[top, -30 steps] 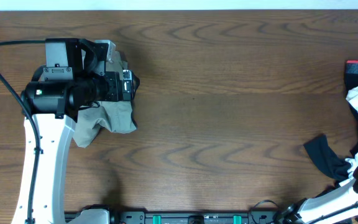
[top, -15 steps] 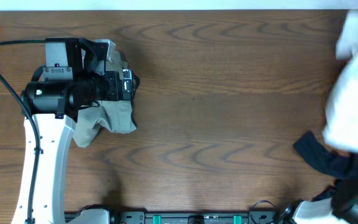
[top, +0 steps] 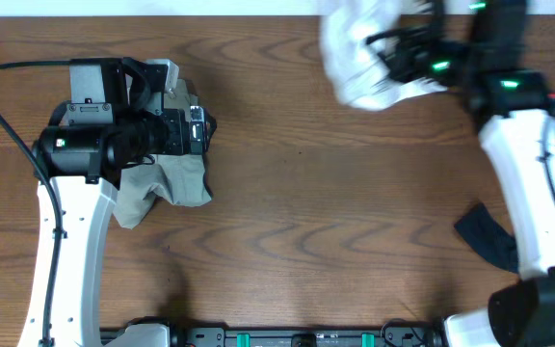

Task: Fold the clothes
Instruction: 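Lift the white T-shirt with the right gripper and drop it mid-table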

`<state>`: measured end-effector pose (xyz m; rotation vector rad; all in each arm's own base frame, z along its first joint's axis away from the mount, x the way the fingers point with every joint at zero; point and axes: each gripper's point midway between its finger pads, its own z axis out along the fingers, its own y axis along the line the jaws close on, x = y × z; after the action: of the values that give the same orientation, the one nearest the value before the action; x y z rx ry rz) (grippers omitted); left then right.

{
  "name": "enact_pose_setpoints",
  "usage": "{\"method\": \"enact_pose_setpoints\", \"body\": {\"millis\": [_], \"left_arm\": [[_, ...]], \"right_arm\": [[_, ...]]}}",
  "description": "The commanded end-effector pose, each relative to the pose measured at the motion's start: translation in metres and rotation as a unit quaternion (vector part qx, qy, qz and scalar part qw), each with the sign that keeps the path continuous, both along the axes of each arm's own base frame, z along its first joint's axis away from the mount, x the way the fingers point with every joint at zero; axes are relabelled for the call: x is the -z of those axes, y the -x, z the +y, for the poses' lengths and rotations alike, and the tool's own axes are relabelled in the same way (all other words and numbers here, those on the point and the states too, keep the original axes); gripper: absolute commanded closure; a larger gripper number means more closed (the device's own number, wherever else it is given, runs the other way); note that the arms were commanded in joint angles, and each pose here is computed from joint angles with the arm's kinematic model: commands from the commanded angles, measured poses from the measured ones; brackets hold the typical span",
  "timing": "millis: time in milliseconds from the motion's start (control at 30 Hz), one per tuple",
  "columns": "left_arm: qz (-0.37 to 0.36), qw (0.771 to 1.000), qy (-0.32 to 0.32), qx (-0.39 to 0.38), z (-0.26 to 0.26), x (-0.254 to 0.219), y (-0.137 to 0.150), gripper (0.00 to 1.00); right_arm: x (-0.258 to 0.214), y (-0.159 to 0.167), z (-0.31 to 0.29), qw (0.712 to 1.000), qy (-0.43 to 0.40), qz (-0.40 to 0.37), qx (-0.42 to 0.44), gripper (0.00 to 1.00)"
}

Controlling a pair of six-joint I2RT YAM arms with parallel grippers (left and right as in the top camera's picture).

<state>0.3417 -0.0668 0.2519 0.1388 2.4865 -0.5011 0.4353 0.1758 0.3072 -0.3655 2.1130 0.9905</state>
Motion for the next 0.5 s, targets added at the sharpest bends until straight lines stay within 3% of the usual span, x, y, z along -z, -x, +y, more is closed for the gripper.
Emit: {"method": "enact_pose_setpoints", "body": {"millis": [0,167,200,233,300,367,467], "left_arm": [[-0.011,1.0,0.008,0.002,-0.003,-0.01,-0.002,0.02],[-0.011,1.0,0.008,0.002,-0.003,-0.01,-0.002,0.02],[-0.011,1.0,0.008,0.002,-0.003,-0.01,-0.002,0.02],[-0.011,1.0,0.008,0.002,-0.003,-0.01,-0.002,0.02],[-0.013,1.0,0.008,0.002,-0.003,-0.01,-0.003,0.02],[-0.015,1.0,0.008,0.002,-0.003,-0.011,-0.003,0.02],[-0.016,1.0,0.008,0.002,-0.003,-0.011,-0.004,0.02]], "right_arm": [[-0.013,0.015,0.022,0.997,0.047,-0.06,-0.032,0.99],[-0.009,0.003,-0.018,0.988,0.122,-0.059,0.075,0.96],[-0.007,0.002,-0.029,0.985,0.136,-0.054,0.095,0.8],[-0.002,0.001,-0.041,0.981,0.151,-0.044,0.116,0.54],[0.011,0.002,-0.063,0.972,0.177,-0.013,0.152,0.32],[0.029,0.005,-0.087,0.96,0.204,0.029,0.19,0.22],[0.06,0.015,-0.129,0.927,0.25,0.102,0.261,0.21]]}}
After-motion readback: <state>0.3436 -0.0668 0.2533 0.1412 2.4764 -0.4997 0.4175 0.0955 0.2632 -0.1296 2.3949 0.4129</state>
